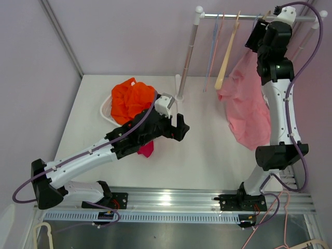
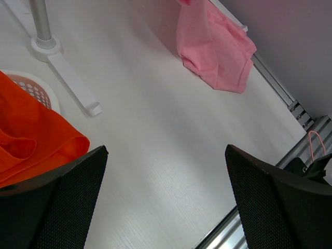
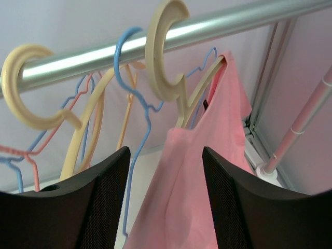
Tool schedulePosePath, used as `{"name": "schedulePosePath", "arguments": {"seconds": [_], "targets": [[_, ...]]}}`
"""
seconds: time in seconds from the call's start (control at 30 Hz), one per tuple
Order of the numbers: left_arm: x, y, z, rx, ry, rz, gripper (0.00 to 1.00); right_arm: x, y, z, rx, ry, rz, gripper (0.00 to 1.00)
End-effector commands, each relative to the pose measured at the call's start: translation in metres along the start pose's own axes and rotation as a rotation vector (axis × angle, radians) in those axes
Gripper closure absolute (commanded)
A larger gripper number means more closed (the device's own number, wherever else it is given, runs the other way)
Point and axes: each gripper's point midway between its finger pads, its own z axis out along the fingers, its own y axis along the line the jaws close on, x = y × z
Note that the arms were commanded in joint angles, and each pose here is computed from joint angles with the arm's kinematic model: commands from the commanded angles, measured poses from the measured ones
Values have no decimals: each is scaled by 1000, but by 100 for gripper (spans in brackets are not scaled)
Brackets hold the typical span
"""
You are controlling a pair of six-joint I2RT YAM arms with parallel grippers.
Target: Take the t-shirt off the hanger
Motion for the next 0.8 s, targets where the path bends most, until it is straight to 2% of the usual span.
{"name": "schedulePosePath", "arguments": {"seconds": [0.0,0.27,0.53,0.77], "targets": [[-9,-8,-8,33,-41,-21,0,-9,-7,14,60,-23,-22,38],[-5,-5,-6,20,-35,-14,0,-9,1,50,75,-39,-35,38],[-1,-2,-2,4,-29,-10,1,-8,-12,73,154,-84,-51,38],[0,-2,1,2,-24,-12,1,-1,-16,86,132,-72,-26,39]]}}
